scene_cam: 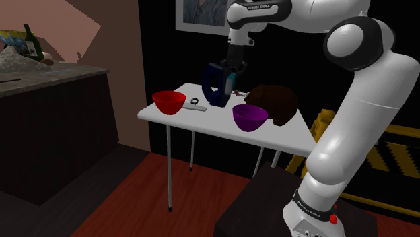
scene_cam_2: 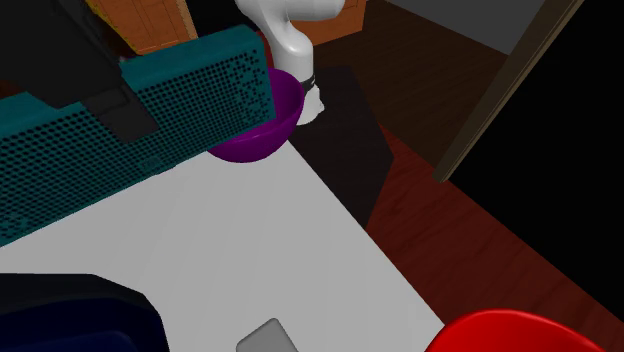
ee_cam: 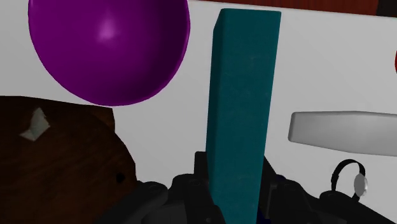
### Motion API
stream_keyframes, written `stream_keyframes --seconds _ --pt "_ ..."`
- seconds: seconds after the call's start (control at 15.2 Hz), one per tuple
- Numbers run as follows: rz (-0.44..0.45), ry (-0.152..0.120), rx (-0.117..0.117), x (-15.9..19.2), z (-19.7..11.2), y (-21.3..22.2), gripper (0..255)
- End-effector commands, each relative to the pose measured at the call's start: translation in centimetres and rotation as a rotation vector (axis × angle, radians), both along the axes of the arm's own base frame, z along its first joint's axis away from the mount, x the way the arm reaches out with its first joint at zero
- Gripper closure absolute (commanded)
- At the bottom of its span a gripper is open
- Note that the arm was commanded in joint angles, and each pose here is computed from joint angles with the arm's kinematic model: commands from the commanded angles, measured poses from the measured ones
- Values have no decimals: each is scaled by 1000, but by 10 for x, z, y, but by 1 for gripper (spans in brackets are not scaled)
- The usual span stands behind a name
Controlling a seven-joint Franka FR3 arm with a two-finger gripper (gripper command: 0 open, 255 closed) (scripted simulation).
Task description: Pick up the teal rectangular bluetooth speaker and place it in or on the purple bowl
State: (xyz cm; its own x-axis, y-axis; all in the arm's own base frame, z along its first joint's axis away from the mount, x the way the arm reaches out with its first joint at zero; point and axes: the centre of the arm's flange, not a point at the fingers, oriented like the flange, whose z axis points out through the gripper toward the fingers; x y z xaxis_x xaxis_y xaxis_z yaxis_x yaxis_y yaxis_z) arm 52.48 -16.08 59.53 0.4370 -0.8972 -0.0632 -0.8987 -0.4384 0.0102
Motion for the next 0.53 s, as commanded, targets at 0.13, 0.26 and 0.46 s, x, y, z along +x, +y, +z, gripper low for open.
stream_keyframes --seconds 0.13,0.26,0.46 --pt "0 0 0 -12 17 5 255" --pt "0 0 0 -37 20 13 255" --pt "0 0 0 -74 26 26 255"
